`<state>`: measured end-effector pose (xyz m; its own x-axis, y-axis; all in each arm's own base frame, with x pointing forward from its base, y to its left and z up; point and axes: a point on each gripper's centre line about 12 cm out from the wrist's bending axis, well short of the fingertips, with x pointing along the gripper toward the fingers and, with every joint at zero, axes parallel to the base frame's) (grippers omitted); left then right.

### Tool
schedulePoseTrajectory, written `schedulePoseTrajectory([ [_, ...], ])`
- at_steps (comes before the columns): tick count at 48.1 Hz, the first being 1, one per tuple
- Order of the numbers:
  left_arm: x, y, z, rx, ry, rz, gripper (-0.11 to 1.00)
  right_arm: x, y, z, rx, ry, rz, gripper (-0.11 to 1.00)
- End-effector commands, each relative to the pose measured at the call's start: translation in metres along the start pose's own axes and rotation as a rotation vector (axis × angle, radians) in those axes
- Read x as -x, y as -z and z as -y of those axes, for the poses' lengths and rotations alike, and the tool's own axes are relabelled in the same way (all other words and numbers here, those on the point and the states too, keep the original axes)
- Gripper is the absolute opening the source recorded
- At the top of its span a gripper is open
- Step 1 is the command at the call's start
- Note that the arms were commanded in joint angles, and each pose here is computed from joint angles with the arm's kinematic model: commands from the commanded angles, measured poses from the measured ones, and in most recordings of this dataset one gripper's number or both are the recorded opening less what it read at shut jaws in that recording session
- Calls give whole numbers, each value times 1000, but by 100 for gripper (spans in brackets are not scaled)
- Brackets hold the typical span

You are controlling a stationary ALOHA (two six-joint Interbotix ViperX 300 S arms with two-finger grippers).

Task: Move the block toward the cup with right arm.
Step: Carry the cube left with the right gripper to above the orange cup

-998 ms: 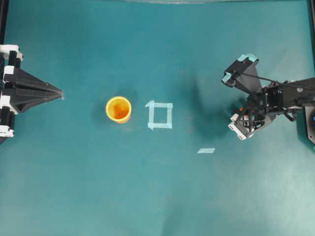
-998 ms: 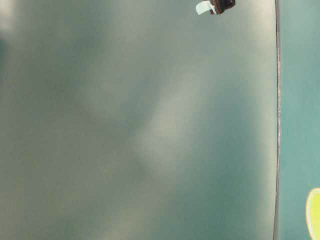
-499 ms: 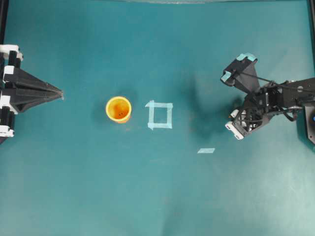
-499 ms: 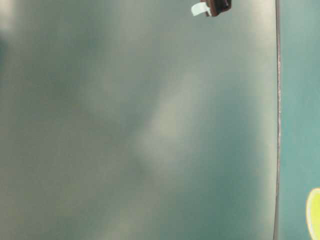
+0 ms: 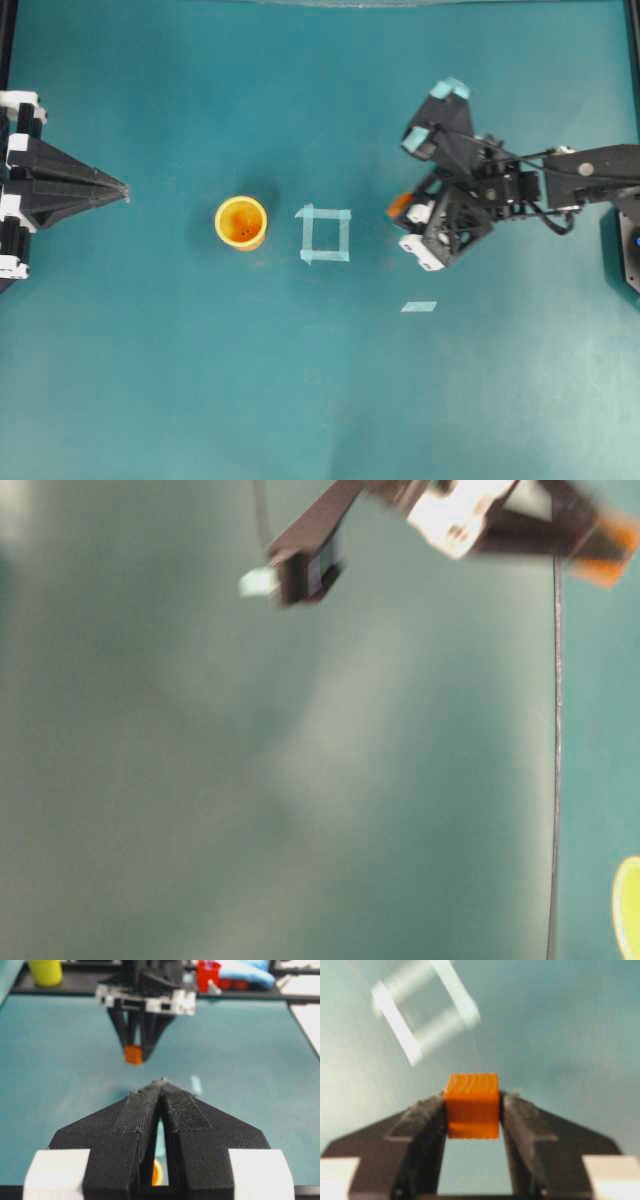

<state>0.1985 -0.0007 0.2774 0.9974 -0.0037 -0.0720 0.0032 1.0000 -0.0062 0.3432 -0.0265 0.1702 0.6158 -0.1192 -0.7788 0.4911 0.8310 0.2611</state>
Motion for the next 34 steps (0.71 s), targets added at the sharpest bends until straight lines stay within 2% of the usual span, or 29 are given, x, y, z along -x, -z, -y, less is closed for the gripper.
schedulePoseTrajectory([
  [1, -3, -10, 0, -2, 2, 18, 2, 6, -25, -12, 63, -22, 75, 41],
  [7, -3, -9, 0, -2, 2, 14, 2, 0, -45, -22, 131, -19, 118, 41],
  [13, -2, -9, 0, -2, 2, 12, 2, -8, -62, -32, 164, -19, 149, 41],
  [23, -2, -9, 0, -2, 2, 12, 2, -20, -92, -49, 188, -27, 197, 41],
  [34, -2, -9, 0, -2, 2, 12, 2, -29, -118, -66, 182, -46, 242, 41],
])
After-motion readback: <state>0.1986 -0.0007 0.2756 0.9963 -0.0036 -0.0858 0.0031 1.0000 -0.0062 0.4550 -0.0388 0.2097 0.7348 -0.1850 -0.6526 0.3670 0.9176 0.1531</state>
